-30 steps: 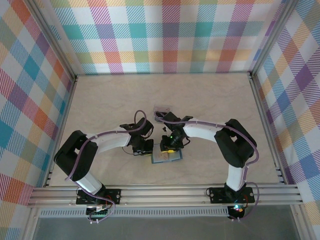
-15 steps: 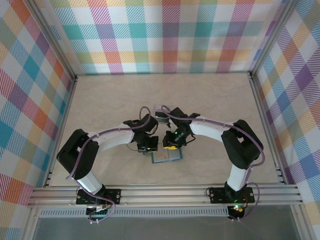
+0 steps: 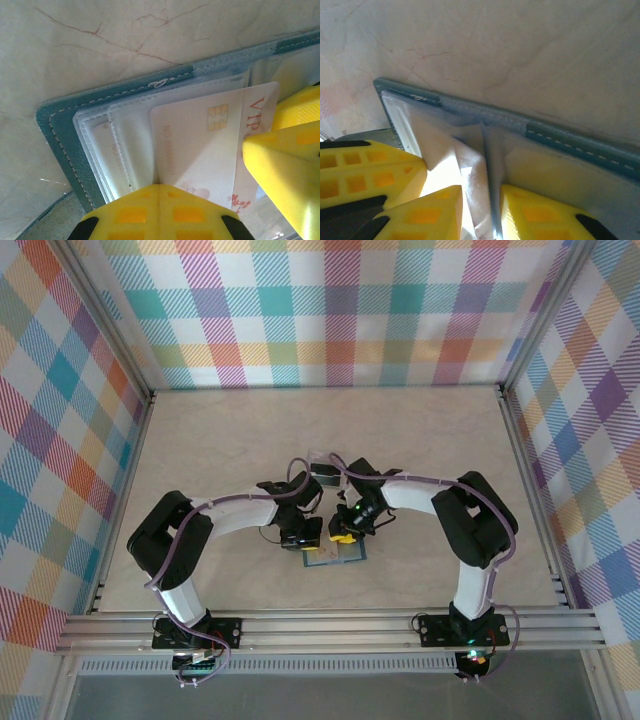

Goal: Take the credit cards out of the card holder

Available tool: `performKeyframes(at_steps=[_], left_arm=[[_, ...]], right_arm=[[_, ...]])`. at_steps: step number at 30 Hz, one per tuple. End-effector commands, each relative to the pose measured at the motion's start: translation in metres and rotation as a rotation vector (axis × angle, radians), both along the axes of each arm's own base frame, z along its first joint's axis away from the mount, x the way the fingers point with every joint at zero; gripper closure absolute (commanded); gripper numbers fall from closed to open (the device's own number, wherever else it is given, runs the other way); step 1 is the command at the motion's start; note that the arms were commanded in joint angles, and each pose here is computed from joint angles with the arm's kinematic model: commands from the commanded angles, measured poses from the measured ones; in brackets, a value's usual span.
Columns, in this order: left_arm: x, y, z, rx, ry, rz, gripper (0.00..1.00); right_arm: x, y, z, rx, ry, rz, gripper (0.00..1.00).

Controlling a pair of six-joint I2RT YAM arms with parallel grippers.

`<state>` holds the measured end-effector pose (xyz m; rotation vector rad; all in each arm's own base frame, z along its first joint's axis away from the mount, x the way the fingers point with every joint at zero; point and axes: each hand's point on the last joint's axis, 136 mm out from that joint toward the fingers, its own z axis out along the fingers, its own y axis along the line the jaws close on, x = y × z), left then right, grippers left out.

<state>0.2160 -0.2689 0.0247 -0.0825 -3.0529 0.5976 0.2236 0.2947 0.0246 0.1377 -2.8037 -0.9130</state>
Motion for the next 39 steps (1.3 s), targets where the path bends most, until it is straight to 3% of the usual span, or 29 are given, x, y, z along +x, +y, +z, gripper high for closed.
performKeyframes(at_steps=[1, 9, 21, 25, 34, 39], left_arm=[[-0.017, 0.023, -0.026, 0.119, 0.055, -0.006, 0.97], [-0.016, 0.022, -0.026, 0.122, 0.058, -0.007, 0.98], [-0.016, 0.025, -0.025, 0.14, 0.052, -0.012, 0.98], [-0.013, 0.024, -0.021, 0.139, 0.036, -0.016, 0.98], [-0.006, 0.029, -0.01, 0.17, -0.006, -0.035, 0.98], [-0.001, 0.026, 0.001, 0.154, -0.03, -0.043, 0.98]], right_arm=[[-0.006, -0.007, -0.007, -0.017, 0.009, 0.014, 0.72], [-0.007, 0.014, 0.013, 0.206, 0.04, -0.015, 0.76], [-0.009, 0.01, 0.039, 0.278, 0.0, -0.044, 0.92], [-0.009, 0.004, 0.037, 0.243, -0.014, -0.051, 0.97], [-0.007, -0.032, 0.022, 0.024, -0.074, -0.061, 0.99], [-0.006, -0.042, 0.028, -0.024, -0.108, -0.058, 1.0]])
